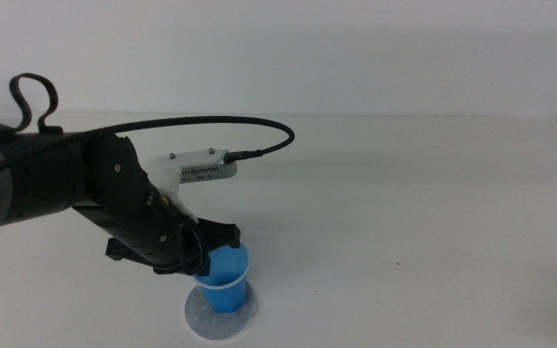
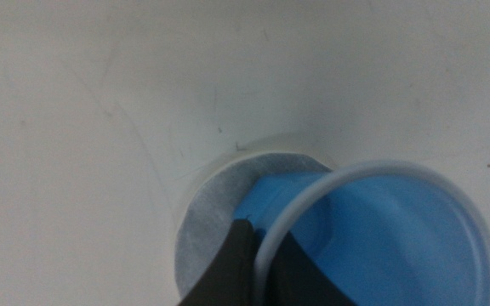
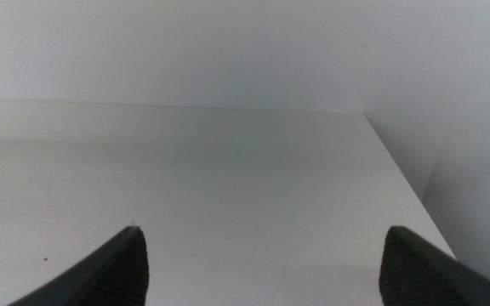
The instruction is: Place an empty cup on a cup mat.
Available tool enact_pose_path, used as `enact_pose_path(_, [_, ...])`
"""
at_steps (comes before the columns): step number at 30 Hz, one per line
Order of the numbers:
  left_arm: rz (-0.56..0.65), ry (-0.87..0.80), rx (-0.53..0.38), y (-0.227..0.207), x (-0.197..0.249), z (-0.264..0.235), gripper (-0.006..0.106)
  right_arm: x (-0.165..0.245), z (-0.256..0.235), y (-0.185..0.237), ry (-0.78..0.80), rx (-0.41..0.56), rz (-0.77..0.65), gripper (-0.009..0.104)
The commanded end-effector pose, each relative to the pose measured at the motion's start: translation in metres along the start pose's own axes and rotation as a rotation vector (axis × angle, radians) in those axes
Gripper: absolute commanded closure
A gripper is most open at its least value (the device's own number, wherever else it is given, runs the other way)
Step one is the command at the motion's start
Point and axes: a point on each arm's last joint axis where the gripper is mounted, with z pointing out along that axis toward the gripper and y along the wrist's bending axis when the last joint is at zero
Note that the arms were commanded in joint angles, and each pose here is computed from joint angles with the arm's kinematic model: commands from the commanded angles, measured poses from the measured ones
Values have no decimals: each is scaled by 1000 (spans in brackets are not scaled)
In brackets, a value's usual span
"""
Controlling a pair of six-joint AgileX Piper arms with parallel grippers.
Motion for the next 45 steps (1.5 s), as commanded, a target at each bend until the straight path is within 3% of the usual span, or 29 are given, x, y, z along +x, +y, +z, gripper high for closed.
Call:
enact_pose_path(1, [-1,1,11,-1,0,2,99,0,0,0,-8,0,-11,2])
enact_pose_path(3, [-2,7,16,-2,1,2,92,0,0,0,-8,0,-11,2])
enact_pose_path(6, [24,32,14,-2,1,0,69,0,0,0,-8,0,-11,2])
enact_pose_path(11, [141,99,6,-6,2,-21,6,0,0,0,-8,0,-11,2])
enact_pose_path(15, [180,3,2,-6,7,-72,7,0,0,0,-8,0,-11,2])
enact_pose_path(19, [166,-177,-109,6,41,-153,7,0,0,0,-8,0,-11,2])
enact_pose_path(21, [153,-249,-142,12,55,-174,7,0,0,0,-8,0,-11,2])
enact_pose_path(25, [244,-371,-208,28,84,-196,7,0,0,0,-8,0,-11,2])
enact_pose_path(29, [295,-513,-209,40,107,-196,7,0,0,0,-8,0,-11,2])
enact_pose_path(33, [241,-773,-136,58,128,-180,7,0,0,0,-8,0,-11,2])
enact_pose_path(37, [264,-1023,-154,75,155,-163,7,0,0,0,-8,0,-11,2])
enact_pose_path(40, [226,-1091,-177,85,179,-148,7,0,0,0,-8,0,-11,2])
enact_pose_path(45, [264,-1169,-224,92,207,-128,7,0,0,0,-8,0,-11,2])
